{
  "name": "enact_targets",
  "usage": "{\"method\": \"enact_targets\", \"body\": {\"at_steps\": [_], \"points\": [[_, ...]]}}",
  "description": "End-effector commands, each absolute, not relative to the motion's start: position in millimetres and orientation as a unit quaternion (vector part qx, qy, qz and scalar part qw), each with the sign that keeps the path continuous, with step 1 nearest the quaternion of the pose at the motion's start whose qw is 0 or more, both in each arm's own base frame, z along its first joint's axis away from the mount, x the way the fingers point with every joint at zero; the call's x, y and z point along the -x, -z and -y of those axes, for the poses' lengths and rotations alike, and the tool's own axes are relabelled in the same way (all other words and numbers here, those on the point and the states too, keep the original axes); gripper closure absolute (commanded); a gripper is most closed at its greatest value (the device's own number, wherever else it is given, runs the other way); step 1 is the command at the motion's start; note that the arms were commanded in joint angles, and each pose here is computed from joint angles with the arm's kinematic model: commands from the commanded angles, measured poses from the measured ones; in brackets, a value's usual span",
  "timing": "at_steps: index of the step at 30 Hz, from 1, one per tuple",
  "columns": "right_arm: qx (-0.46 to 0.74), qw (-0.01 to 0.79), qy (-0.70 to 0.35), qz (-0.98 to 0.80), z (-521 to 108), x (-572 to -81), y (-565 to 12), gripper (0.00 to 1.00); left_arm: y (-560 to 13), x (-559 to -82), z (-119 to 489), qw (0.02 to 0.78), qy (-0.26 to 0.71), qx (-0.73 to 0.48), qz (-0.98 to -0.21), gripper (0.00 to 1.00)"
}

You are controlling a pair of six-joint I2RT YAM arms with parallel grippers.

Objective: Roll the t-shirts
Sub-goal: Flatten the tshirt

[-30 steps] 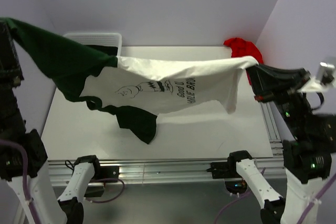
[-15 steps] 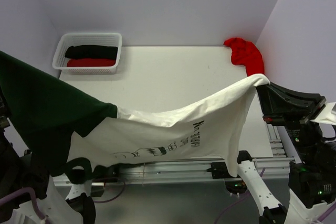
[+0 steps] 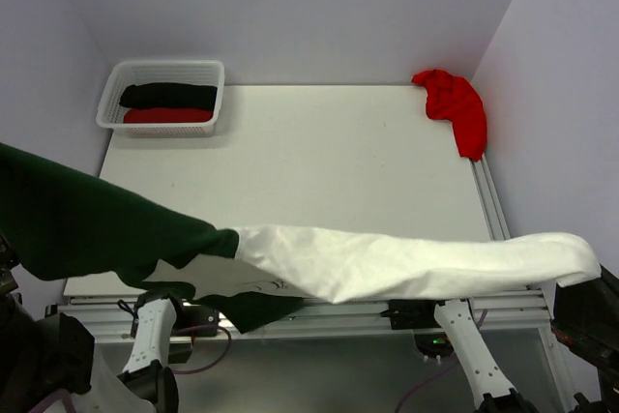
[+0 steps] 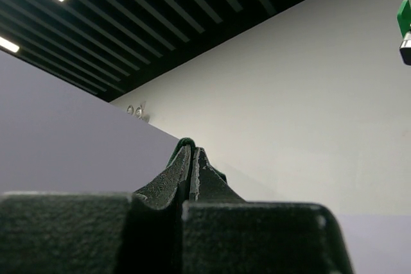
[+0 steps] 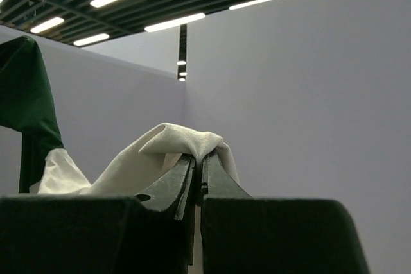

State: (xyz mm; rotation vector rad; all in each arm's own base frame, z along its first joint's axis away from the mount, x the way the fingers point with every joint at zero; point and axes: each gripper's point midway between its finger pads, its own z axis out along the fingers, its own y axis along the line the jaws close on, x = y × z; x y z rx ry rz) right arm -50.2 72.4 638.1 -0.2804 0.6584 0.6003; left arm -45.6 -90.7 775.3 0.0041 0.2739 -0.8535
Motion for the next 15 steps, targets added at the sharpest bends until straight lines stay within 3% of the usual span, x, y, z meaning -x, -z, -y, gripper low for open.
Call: {"method": "enact_targets", "body": {"at_steps": [1, 6, 8, 15], "points": [[0.104, 0.885, -0.279, -0.358, -69, 9, -633, 1.00, -772, 7, 79, 0.887, 0.433, 0.025, -0.157, 0.99], [0.048, 0.850, -0.303, -0.428, -70, -62, -579, 1.00, -731, -78, 56, 0.863, 0.448, 0.072, -0.223, 0.99], [0.022, 0.829, -0.310, -0.465, -71, -91, -546, 1.00, -716, -91, 51, 0.862, 0.440, 0.086, -0.238, 0.99], [-0.057, 0.777, -0.320, -0.539, -68, -161, -439, 1.00, -598, -199, 15, 0.799, 0.459, 0.180, -0.345, 0.99]]}}
